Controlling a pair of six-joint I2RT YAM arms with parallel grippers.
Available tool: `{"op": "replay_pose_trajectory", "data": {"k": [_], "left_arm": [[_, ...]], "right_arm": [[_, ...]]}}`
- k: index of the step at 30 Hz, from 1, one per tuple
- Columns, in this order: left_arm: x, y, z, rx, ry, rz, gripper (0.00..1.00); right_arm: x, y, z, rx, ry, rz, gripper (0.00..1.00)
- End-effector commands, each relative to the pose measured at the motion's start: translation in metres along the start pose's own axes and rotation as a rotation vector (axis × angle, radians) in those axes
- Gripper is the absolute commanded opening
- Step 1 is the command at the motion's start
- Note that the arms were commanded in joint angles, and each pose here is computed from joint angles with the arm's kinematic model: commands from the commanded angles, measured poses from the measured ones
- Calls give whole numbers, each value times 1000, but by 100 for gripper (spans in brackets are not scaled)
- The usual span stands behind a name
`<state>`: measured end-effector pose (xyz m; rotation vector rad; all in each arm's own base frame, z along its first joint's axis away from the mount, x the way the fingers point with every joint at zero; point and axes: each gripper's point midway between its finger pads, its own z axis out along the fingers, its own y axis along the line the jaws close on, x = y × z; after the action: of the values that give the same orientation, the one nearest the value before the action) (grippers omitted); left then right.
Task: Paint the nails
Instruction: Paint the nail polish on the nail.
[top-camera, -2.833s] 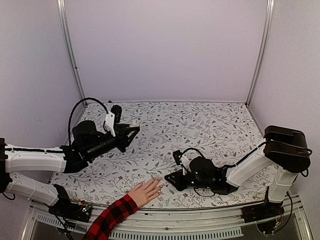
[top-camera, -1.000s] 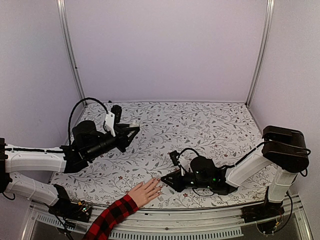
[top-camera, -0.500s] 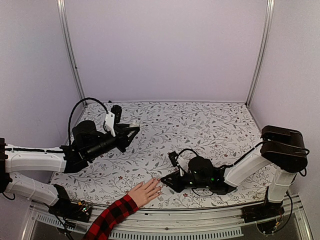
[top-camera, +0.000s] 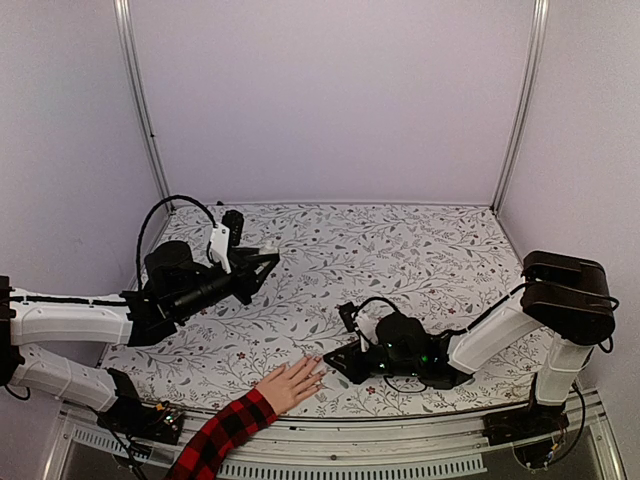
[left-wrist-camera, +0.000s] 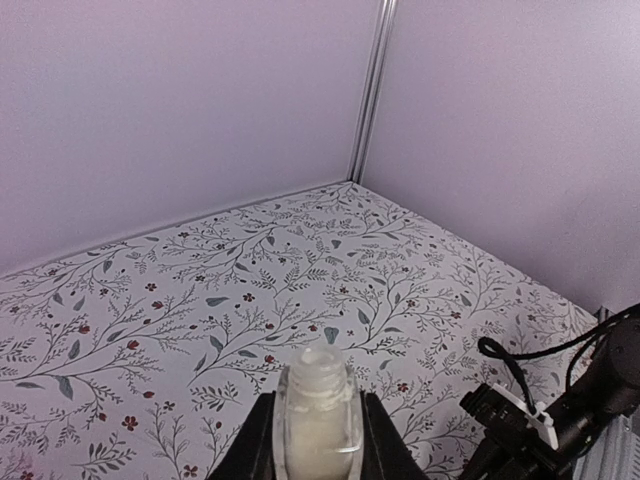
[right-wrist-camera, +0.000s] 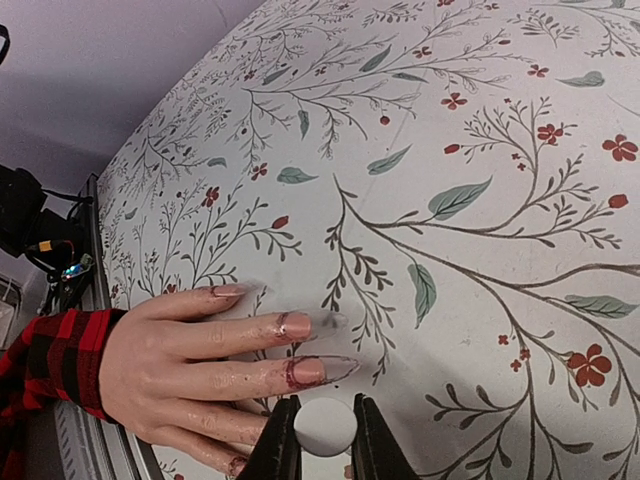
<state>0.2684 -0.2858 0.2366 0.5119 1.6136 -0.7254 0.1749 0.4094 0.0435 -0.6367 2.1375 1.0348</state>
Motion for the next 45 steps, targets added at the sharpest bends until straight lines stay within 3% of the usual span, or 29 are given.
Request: {"op": "replay_pose_trajectory", "data": {"k": [1,45], "left_arm": [[-16,-3,3,14,-47,10,0],[-18,-3,3,18,-47,8,0]], "right_arm": [[-6,-5,2,36,-18,11,0],[-23,-6,-13,32,-70,18,0]]}}
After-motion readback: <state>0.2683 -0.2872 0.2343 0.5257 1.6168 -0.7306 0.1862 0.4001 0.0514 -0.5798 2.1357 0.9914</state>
